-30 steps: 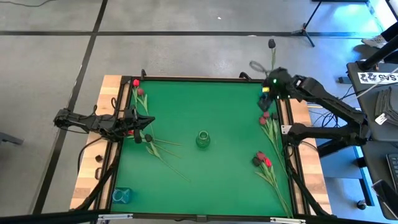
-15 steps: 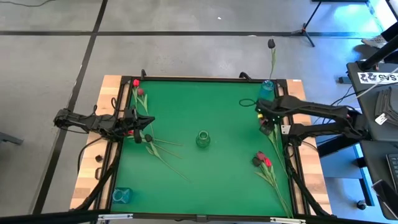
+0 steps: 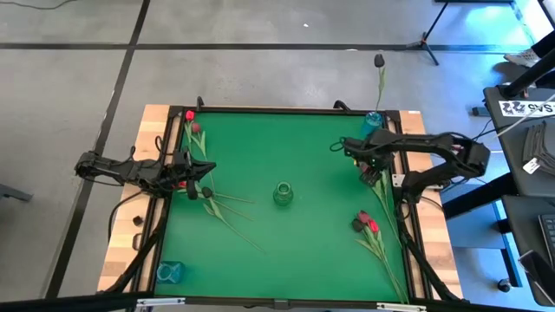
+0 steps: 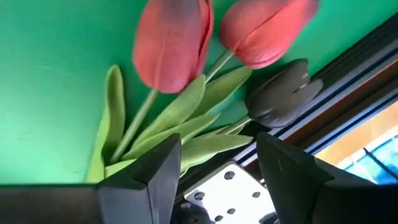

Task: Sort flowers into vase by color
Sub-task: Put the top right black flower into the top right blue vase

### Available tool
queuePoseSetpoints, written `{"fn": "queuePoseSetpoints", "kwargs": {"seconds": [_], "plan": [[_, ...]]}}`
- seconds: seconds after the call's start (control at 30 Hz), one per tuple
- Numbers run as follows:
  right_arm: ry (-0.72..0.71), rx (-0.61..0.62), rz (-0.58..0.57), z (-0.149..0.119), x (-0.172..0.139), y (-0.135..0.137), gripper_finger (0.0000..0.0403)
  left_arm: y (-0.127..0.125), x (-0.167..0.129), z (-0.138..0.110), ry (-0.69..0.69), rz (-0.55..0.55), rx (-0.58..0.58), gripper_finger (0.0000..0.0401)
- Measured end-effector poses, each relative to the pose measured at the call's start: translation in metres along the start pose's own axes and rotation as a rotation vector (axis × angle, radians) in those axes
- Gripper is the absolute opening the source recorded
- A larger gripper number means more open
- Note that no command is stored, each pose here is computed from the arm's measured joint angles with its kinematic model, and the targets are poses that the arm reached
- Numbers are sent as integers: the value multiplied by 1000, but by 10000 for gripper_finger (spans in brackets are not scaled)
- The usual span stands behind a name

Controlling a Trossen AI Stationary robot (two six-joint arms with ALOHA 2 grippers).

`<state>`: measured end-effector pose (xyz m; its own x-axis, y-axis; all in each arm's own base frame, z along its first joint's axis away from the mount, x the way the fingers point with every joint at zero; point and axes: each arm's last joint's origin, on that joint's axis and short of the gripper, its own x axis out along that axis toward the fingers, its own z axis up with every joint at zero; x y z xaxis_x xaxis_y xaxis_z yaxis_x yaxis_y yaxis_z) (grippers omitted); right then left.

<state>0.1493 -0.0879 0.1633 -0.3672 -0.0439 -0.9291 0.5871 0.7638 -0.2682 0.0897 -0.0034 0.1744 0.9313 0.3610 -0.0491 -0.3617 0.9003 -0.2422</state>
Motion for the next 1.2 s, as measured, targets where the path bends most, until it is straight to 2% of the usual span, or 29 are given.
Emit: {"fn": "queuePoseSetpoints", "kwargs": {"seconds": [0.13,0.23,0.5,0.67,0.87,1.2], "plan": [[85,22,-8,8,12,-3,203,0,0,0,0,0,0,11],[142,46,-7,13,20,-8,179,0,0,0,-1,0,-1,11],[205,59,-5,18,29,-11,78,0,0,0,0,0,-1,11],[225,13,-42,16,16,-6,12,0,0,0,0,0,0,11],[108,-36,-31,17,-14,13,12,0,0,0,0,0,-1,11],[-144,-171,28,9,-73,63,8,0,0,0,0,0,0,11]]}}
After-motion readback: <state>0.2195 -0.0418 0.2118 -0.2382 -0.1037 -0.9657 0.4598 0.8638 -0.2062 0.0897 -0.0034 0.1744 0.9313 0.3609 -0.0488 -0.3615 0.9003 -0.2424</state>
